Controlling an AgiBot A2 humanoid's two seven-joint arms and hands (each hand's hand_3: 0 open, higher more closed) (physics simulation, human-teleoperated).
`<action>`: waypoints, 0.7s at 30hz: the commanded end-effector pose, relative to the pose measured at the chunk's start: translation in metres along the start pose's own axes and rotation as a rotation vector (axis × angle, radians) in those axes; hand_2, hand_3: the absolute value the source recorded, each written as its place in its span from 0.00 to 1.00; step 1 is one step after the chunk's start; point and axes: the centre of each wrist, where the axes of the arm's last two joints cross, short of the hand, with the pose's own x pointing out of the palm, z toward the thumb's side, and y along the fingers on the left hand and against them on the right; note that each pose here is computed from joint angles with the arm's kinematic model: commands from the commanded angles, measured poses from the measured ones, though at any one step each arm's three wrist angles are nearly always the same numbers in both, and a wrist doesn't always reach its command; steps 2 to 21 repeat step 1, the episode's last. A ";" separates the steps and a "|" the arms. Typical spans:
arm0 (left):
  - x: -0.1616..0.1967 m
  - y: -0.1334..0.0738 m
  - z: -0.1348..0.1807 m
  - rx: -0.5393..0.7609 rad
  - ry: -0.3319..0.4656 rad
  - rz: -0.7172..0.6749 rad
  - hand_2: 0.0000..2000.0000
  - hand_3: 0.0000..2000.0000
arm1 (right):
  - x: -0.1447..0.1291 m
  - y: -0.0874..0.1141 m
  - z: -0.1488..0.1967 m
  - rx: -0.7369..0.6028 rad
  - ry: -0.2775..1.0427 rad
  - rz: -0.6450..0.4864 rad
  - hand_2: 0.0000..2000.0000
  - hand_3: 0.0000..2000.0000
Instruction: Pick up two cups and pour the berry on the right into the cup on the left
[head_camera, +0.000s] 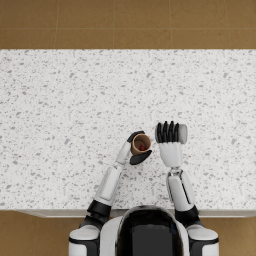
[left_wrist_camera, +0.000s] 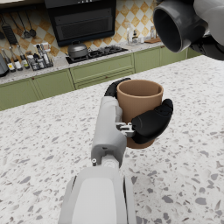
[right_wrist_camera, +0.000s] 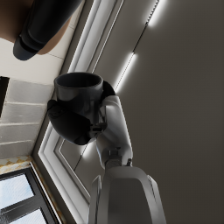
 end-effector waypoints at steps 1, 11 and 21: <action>0.000 0.000 0.000 0.000 0.000 0.000 1.00 0.64 | 0.000 0.000 0.000 0.000 0.000 0.000 1.00 0.64; 0.000 0.000 0.000 0.000 0.000 0.000 1.00 0.64 | 0.000 0.000 0.000 0.000 0.000 0.000 1.00 0.64; 0.000 0.000 0.000 0.000 0.000 0.000 1.00 0.64 | 0.000 0.000 0.000 0.000 0.000 0.000 1.00 0.64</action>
